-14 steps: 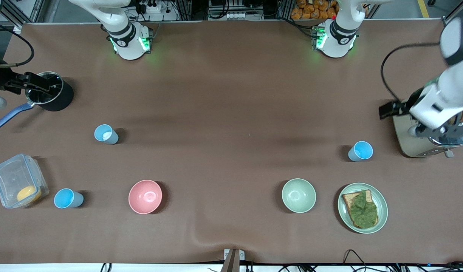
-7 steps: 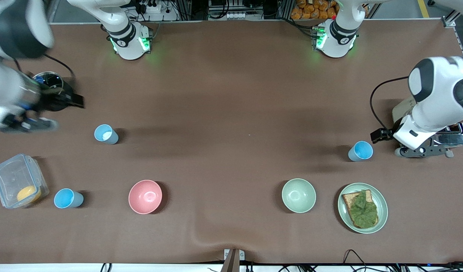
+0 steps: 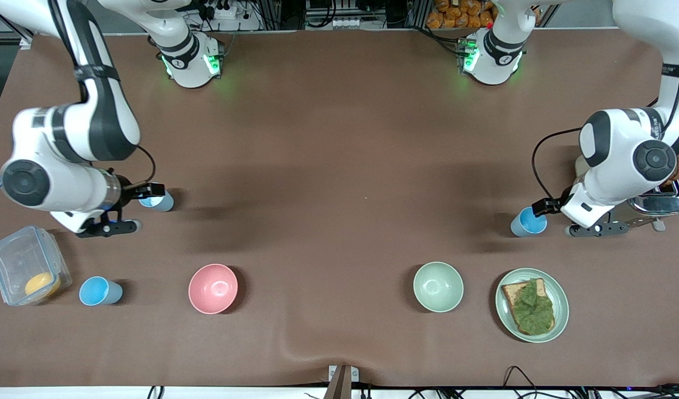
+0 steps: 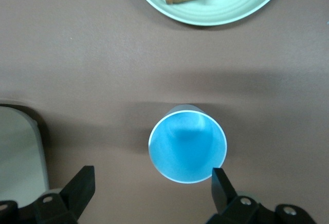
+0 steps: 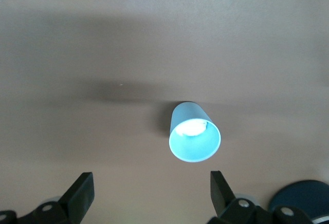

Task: Stack blue cups with both arms
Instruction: 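Lower both grippers around the blue cups and close them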

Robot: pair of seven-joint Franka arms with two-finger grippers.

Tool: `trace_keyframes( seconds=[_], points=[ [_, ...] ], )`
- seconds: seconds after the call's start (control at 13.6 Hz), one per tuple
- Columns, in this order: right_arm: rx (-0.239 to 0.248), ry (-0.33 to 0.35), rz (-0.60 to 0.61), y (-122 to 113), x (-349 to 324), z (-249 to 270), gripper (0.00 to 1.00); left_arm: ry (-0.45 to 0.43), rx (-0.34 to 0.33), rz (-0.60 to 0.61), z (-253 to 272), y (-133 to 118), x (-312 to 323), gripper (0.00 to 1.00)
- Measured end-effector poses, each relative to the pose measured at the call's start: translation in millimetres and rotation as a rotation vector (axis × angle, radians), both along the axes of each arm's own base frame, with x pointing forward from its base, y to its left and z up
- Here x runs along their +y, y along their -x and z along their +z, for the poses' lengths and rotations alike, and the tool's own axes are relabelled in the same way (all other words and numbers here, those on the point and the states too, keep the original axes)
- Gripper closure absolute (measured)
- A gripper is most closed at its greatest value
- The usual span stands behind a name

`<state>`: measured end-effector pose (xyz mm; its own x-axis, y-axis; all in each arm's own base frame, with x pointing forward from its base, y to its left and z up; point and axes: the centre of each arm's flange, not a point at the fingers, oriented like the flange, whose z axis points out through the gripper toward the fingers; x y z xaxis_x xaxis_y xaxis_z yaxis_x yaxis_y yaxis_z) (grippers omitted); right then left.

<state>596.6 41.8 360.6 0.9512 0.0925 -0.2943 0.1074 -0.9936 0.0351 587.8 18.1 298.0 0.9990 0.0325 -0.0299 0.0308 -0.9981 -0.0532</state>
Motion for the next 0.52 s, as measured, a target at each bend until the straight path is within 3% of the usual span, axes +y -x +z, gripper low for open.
trace_keyframes(
  seconds=[0.22,0.52],
  points=[
    [0.020,0.003,-0.003,12.1,-5.5,-33.6,0.00,0.001,0.017,-0.001,-14.2,0.0,-0.7,0.00],
    [-0.004,-0.001,-0.015,18.0,-18.5,-80.5,0.00,0.003,0.014,0.000,-28.8,-2.1,0.6,0.00]
  ],
)
